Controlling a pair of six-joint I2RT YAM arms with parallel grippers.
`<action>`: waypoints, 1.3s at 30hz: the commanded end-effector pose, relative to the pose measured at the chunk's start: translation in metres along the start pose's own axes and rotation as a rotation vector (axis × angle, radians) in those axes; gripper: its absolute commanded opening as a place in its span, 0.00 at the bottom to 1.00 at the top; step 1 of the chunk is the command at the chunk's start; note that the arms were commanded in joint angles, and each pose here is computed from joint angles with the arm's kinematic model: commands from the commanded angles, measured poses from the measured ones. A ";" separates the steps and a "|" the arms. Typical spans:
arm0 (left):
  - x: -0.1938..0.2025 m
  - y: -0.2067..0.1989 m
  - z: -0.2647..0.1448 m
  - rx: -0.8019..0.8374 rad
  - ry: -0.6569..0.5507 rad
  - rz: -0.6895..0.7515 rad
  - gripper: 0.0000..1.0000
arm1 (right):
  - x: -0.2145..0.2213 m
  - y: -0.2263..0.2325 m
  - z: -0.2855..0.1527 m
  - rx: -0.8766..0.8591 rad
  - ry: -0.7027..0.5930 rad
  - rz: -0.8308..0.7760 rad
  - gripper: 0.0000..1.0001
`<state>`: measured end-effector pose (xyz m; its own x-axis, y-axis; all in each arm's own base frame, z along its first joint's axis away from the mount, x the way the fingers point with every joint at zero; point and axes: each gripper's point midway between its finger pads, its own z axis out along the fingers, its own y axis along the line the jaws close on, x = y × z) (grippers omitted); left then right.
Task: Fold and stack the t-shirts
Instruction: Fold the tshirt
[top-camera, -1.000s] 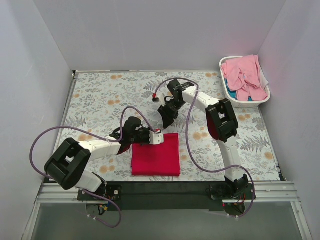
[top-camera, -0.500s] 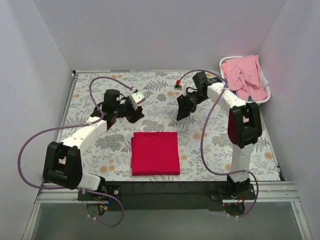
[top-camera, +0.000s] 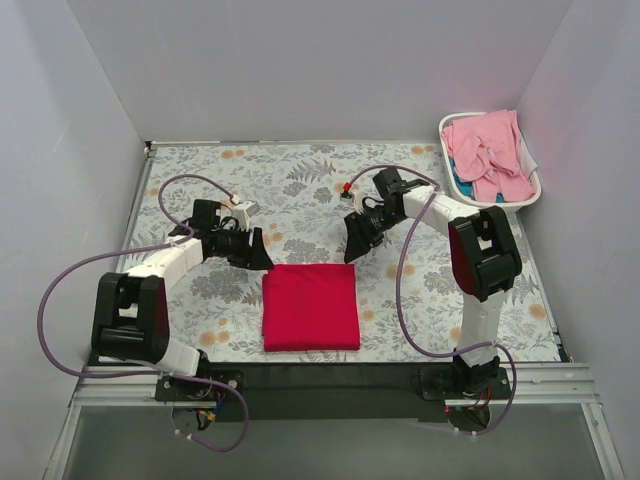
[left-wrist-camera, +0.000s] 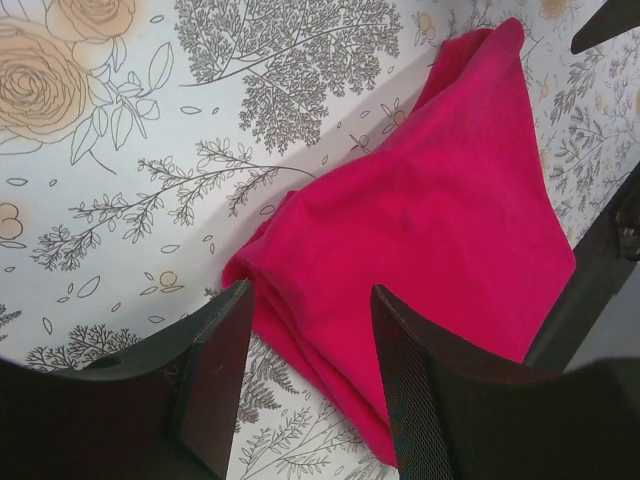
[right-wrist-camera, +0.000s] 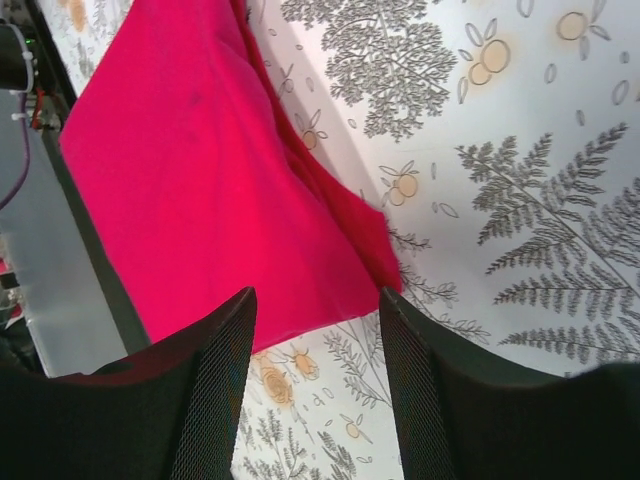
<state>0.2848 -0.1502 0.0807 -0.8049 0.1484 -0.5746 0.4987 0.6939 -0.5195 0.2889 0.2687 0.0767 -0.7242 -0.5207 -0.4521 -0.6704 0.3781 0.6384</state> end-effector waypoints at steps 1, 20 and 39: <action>0.005 -0.004 -0.002 0.030 0.015 -0.087 0.49 | -0.013 -0.006 -0.004 0.050 -0.047 -0.048 0.60; 0.020 0.011 0.017 0.035 0.114 -0.188 0.36 | 0.013 -0.011 0.026 0.034 0.048 -0.061 0.59; 0.000 0.003 0.012 0.058 0.070 -0.174 0.08 | 0.015 -0.014 0.035 0.019 0.067 -0.048 0.17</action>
<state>0.2813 -0.1554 0.0503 -0.9262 0.0784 -0.3688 0.3181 0.6875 -0.6528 0.2815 0.2763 0.0408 -0.6872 -0.5852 -0.4304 -0.7029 0.3859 0.5975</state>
